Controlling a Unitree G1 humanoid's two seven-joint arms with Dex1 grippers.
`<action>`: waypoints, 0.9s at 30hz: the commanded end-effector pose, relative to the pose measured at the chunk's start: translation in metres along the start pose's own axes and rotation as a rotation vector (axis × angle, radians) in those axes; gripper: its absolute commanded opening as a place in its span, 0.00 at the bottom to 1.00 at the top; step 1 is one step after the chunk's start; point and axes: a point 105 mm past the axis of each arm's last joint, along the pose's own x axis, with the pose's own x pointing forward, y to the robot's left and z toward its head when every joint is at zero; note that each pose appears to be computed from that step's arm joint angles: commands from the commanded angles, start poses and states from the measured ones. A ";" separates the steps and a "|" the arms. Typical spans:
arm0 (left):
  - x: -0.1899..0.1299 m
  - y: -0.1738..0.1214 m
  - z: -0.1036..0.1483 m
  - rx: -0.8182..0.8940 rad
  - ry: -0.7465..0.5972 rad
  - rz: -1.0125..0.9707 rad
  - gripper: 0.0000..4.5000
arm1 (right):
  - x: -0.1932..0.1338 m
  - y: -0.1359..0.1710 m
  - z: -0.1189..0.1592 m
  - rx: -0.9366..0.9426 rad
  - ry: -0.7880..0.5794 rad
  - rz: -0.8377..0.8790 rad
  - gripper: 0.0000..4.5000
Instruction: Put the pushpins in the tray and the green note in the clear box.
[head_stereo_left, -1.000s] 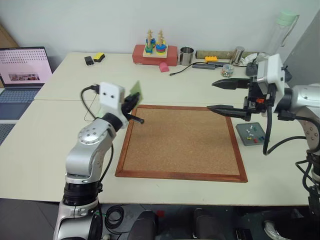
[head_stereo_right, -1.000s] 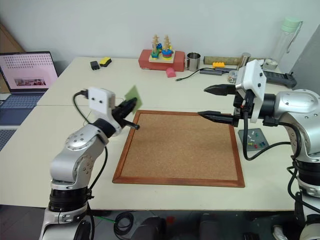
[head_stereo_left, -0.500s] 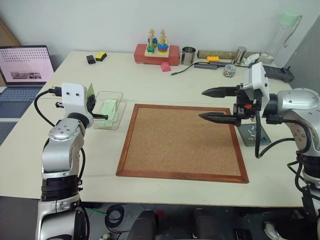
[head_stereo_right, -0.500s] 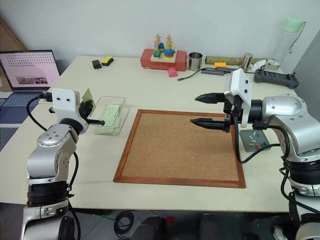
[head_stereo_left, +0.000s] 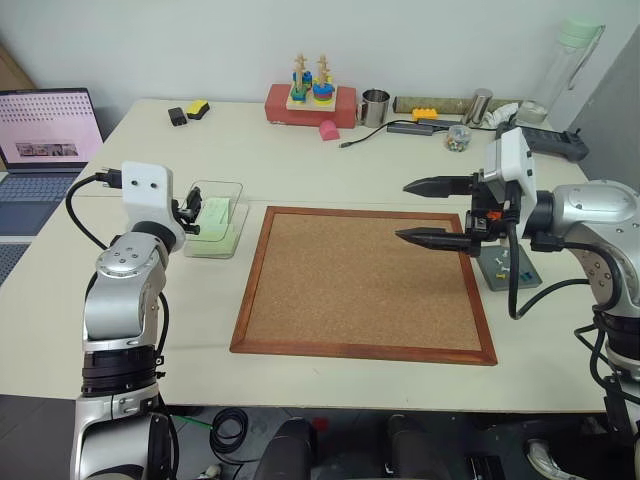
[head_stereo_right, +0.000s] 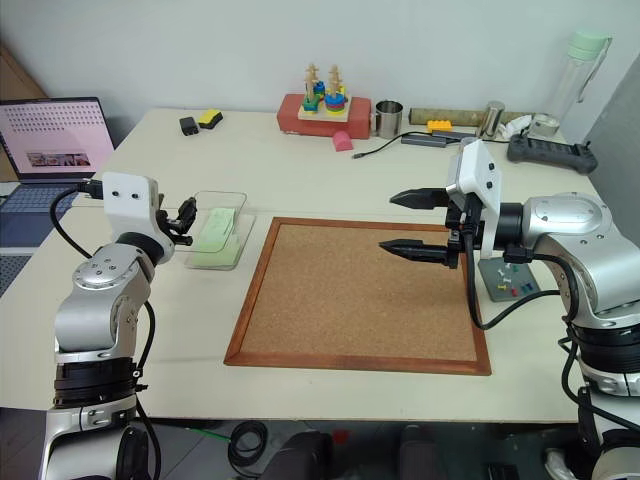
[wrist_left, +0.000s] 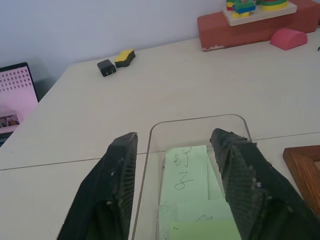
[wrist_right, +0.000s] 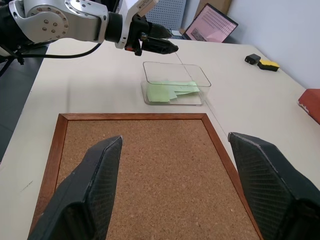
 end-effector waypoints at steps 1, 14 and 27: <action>-0.008 -0.003 0.027 0.079 -0.084 -0.056 0.76 | -0.009 -0.002 0.009 -0.037 -0.022 -0.029 0.78; -0.076 0.003 0.004 0.513 0.090 -0.609 0.80 | -0.090 -0.006 -0.051 0.005 0.326 -0.148 0.78; -0.110 0.046 -0.004 0.401 0.216 -0.737 0.80 | -0.147 0.004 -0.085 0.046 0.514 -0.182 0.78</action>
